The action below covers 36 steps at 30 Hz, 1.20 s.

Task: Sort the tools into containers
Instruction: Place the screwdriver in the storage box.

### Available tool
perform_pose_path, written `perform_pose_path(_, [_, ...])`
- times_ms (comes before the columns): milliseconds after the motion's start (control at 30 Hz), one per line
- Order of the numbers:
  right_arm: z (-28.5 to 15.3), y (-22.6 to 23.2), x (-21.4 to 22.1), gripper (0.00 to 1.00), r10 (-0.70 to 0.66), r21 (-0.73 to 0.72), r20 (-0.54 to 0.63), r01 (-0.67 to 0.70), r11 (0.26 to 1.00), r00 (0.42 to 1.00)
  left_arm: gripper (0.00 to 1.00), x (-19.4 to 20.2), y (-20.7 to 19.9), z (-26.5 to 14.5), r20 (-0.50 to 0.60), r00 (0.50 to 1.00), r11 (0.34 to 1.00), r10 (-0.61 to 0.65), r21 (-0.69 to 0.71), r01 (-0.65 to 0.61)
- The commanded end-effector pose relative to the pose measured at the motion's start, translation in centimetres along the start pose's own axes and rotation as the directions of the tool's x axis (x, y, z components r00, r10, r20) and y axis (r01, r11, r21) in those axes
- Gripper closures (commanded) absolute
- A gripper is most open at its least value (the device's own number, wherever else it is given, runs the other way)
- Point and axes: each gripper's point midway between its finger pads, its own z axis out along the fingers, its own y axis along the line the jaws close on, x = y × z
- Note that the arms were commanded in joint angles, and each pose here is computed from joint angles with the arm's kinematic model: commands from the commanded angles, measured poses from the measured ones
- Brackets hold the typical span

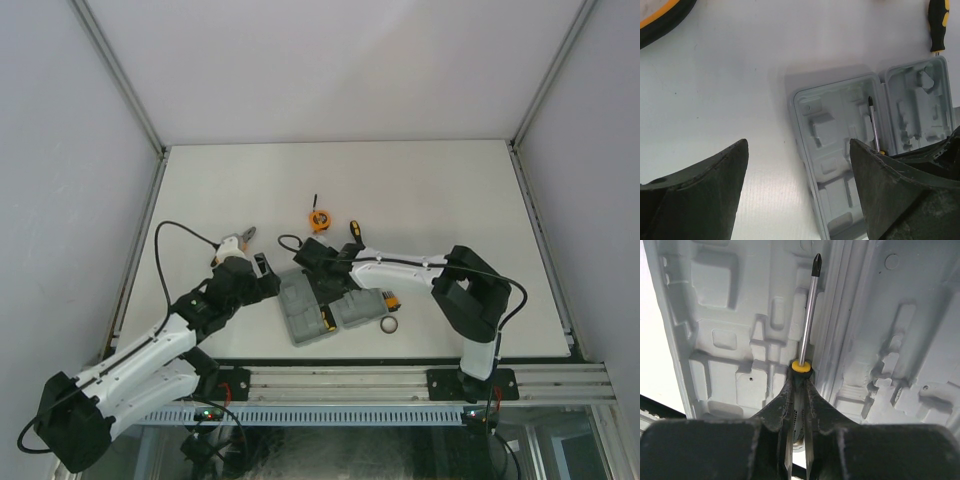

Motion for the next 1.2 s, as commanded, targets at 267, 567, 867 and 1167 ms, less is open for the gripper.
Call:
perform_pose_path(267, [1.8, -1.6, 2.9, 1.0, 0.01, 0.096, -0.123, 0.002, 0.995, 0.992, 0.15, 0.6, 0.7, 0.0, 0.034, 0.996, 0.997, -0.079, 0.026, 0.078])
perform_pose_path(567, [3.7, -3.0, 6.2, 1.0, 0.04, 0.148, -0.245, -0.003, 0.989, 0.969, 0.21, 1.2, -0.1, 0.1, 0.024, 0.994, 0.991, -0.105, 0.091, 0.102])
perform_pose_path(867, [5.3, -4.7, 9.3, 1.0, 0.077, 0.197, -0.342, -0.008, 0.98, 0.936, 0.29, 0.2, -2.2, -0.4, 0.036, 0.986, 0.97, -0.163, 0.186, 0.154])
perform_pose_path(1167, [5.9, -6.1, 10.6, 1.0, 0.124, 0.213, -0.344, -0.052, 0.976, 0.931, 0.38, -0.7, -5.6, 0.4, -0.027, 0.98, 0.95, -0.195, 0.243, 0.196])
